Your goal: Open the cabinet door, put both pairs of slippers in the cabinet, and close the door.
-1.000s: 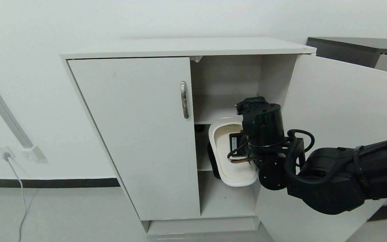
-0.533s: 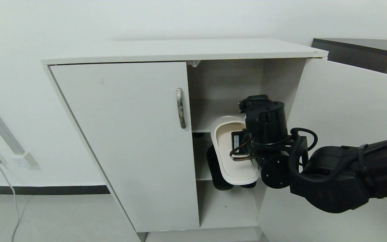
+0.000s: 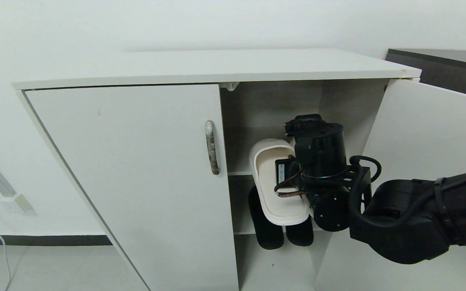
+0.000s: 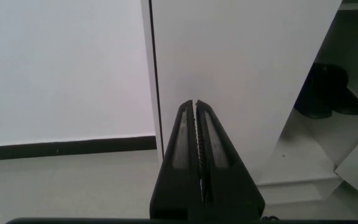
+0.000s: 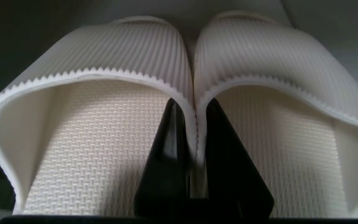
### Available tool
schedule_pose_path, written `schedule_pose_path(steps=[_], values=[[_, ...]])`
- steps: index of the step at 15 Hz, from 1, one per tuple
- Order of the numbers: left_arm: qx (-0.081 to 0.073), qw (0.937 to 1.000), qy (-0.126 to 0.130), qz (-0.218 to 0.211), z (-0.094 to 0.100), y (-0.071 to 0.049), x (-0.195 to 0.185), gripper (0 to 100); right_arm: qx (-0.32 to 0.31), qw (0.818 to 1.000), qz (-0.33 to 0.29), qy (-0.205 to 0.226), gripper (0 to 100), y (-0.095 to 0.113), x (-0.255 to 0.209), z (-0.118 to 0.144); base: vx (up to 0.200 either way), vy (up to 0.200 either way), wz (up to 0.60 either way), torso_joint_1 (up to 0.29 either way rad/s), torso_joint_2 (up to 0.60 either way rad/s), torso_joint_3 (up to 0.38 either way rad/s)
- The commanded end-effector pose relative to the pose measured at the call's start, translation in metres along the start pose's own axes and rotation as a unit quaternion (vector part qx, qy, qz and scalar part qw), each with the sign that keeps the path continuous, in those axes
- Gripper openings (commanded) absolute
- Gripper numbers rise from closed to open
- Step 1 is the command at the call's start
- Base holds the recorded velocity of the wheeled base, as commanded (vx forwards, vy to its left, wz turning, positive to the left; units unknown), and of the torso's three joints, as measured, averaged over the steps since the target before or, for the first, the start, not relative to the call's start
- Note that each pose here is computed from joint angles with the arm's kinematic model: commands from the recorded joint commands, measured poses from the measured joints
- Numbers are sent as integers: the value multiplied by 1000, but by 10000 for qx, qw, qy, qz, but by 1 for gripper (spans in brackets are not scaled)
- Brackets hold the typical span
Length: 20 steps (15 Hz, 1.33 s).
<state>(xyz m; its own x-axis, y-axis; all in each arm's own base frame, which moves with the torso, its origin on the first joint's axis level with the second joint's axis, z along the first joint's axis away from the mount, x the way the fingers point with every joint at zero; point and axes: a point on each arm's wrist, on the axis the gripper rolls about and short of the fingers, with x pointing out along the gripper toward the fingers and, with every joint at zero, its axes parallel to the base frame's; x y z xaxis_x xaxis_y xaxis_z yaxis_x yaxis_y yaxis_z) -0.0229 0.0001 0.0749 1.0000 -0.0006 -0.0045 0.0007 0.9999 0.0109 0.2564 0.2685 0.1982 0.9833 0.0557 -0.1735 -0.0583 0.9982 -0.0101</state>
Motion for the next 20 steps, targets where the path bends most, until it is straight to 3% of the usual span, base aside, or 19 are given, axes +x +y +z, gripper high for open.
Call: schedule_pose_path(steps=[1, 5, 9, 20], values=[[-1, 10000, 8, 3, 0, 0, 0, 0, 19, 10000, 66, -10, 0, 1, 4, -1, 0, 0, 0, 0, 0, 0], [-1, 10000, 8, 11, 0, 0, 0, 0, -84, 9984, 553, -90, 0, 0, 27, 1, 0, 0, 0, 0, 0, 0], [-1, 10000, 8, 11, 0, 0, 0, 0, -67, 9995, 307, 96, 0, -2, 63, 8, 0, 0, 0, 0, 0, 0], [-1, 10000, 9, 26, 0, 0, 0, 0, 44, 9996, -210, -203, 0, 2, 100, 19, 0, 0, 0, 0, 0, 0]])
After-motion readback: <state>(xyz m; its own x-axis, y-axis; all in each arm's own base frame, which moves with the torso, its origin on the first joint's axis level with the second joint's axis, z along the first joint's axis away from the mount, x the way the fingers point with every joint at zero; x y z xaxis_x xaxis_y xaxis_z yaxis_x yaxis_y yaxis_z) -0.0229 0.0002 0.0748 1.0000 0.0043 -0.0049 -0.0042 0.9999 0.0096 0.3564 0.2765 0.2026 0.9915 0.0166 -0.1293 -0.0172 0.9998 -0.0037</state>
